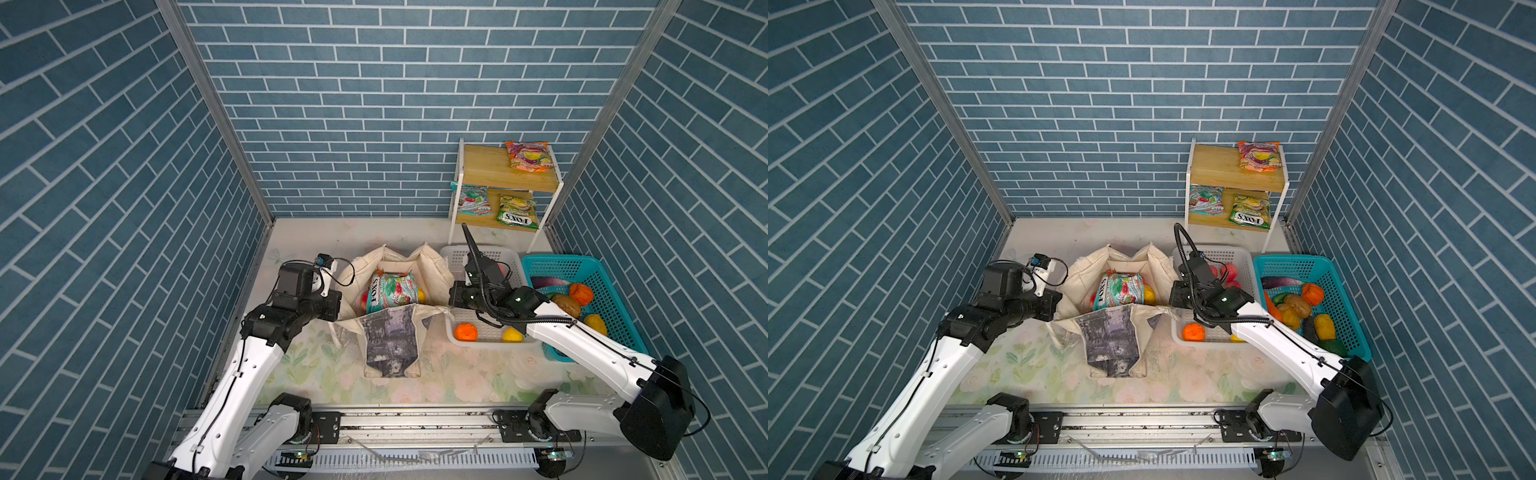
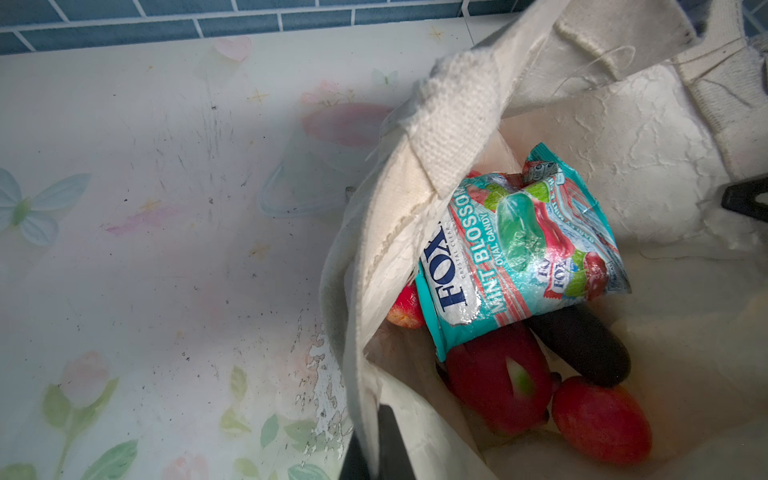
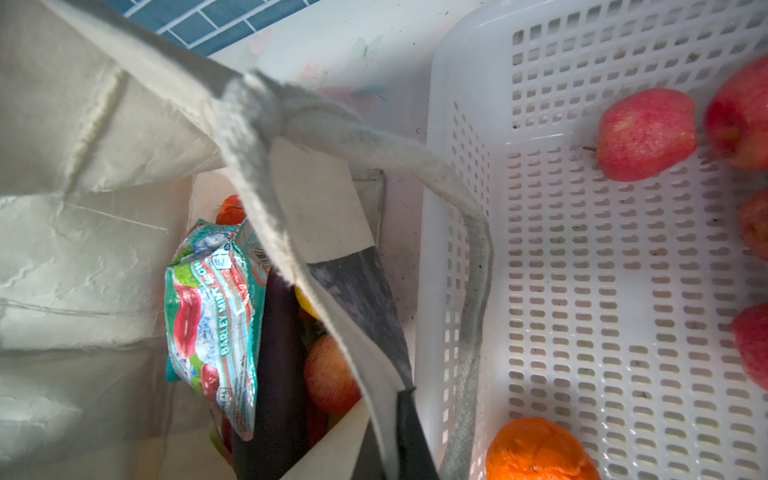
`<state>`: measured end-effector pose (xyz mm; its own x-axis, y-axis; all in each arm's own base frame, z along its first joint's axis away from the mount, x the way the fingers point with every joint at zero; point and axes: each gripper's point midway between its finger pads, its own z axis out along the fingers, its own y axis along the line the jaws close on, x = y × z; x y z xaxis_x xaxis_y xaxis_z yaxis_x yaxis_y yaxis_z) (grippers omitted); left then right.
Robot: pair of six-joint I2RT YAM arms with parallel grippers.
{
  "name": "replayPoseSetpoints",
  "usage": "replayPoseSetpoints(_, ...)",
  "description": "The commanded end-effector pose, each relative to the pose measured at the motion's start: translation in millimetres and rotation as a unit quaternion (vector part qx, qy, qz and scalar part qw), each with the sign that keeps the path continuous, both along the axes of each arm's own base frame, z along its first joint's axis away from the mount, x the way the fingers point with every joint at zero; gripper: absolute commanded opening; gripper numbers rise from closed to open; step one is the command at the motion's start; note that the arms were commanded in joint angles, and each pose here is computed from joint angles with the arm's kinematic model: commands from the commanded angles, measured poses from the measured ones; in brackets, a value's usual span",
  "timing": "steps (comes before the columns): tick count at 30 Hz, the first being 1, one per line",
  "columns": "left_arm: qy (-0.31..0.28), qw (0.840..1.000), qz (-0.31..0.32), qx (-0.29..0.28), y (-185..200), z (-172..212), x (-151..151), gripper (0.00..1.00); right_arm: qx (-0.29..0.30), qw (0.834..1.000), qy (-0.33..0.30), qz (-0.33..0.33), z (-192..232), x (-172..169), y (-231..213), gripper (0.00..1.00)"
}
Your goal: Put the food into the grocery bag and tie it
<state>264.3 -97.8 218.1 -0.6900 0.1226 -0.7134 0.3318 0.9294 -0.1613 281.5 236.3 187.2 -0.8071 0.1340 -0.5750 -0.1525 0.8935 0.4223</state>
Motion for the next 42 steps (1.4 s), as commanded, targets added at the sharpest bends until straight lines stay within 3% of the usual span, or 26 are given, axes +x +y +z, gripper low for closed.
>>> replayPoseSetpoints(1,-0.015,1.000,-0.001,-0.003,-1,5,5,0.00,0.018,1.000,0.001,0.014,18,1,9,0.00)
replayPoseSetpoints(6,-0.032,0.999,-0.006,-0.034,-8,26,7,0.00,0.024,0.999,-0.019,0.035,51,4,17,0.00)
replayPoseSetpoints(19,-0.099,0.987,-0.027,-0.122,-32,126,17,0.00,0.059,0.988,-0.082,0.120,136,10,82,0.00)
replayPoseSetpoints(26,-0.109,0.985,-0.037,-0.130,-48,151,15,0.00,0.062,0.981,-0.089,0.159,157,8,122,0.00)
replayPoseSetpoints(32,-0.082,0.990,-0.011,-0.115,-50,137,24,0.00,0.058,0.978,-0.086,0.182,157,4,145,0.00)
replayPoseSetpoints(37,-0.035,0.996,0.031,-0.071,-41,104,30,0.00,0.028,0.981,-0.045,0.188,123,6,151,0.00)
replayPoseSetpoints(42,-0.017,0.998,0.034,-0.058,-43,84,34,0.00,0.010,0.981,-0.016,0.193,94,5,155,0.00)
